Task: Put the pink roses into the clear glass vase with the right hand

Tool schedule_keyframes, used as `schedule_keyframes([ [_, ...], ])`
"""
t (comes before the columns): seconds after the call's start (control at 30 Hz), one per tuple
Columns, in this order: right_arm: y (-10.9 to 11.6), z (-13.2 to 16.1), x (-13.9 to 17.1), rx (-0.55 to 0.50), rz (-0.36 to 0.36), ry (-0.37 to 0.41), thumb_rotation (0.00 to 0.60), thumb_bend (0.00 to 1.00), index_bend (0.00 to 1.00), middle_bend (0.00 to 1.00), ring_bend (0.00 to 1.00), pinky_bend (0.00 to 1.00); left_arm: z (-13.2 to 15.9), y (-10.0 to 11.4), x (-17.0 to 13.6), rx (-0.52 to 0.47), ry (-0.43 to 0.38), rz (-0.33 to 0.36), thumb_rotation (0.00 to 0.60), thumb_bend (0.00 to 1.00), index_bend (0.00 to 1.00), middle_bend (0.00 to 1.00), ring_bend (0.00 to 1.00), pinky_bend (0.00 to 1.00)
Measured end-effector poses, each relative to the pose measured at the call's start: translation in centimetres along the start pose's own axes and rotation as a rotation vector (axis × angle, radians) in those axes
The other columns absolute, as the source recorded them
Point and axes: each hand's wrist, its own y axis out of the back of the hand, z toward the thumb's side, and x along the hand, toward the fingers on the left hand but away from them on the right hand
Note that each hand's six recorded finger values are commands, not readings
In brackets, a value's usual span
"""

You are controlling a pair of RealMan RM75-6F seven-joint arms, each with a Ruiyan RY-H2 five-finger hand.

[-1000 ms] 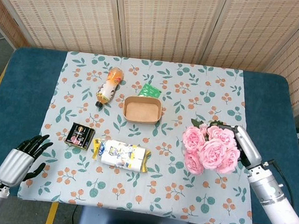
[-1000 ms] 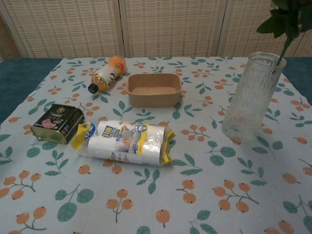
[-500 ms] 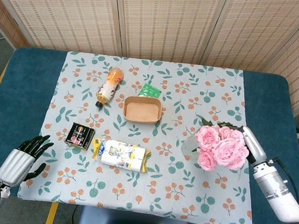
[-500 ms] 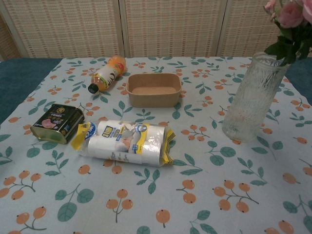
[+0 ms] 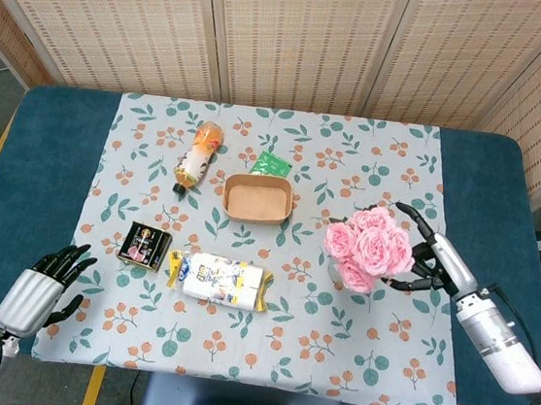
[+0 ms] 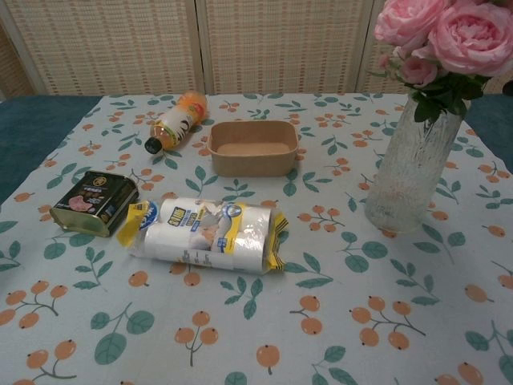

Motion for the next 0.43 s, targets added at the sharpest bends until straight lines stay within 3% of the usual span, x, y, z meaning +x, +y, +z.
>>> schedule_keyframes([
  [0.17, 0.9, 0.3, 2.3, 0.161, -0.1, 0.07, 0.6, 0.01, 0.02, 0.96, 0.96, 0.97, -0.3, -0.1, 0.1, 0.0, 0.008, -0.003, 0.6, 0.38, 0.18, 0.08, 0.13, 0.28],
  [0.33, 1.4, -0.7, 5.8, 0.426, -0.233, 0.061, 0.6, 0.01, 0.32, 0.96, 0.94, 0.96, -0.2, -0.1, 0.0, 0.004, 0.009, -0.001, 0.6, 0.38, 0.18, 0.08, 0.13, 0.28],
  [0.43, 1.4, -2.0, 8.6, 0.621, -0.319, -0.001, 0.6, 0.01, 0.33, 0.96, 0.93, 0.94, -0.1, 0.0, 0.0, 0.009, 0.005, 0.003, 0.6, 0.38, 0.18, 0.08, 0.13, 0.28],
])
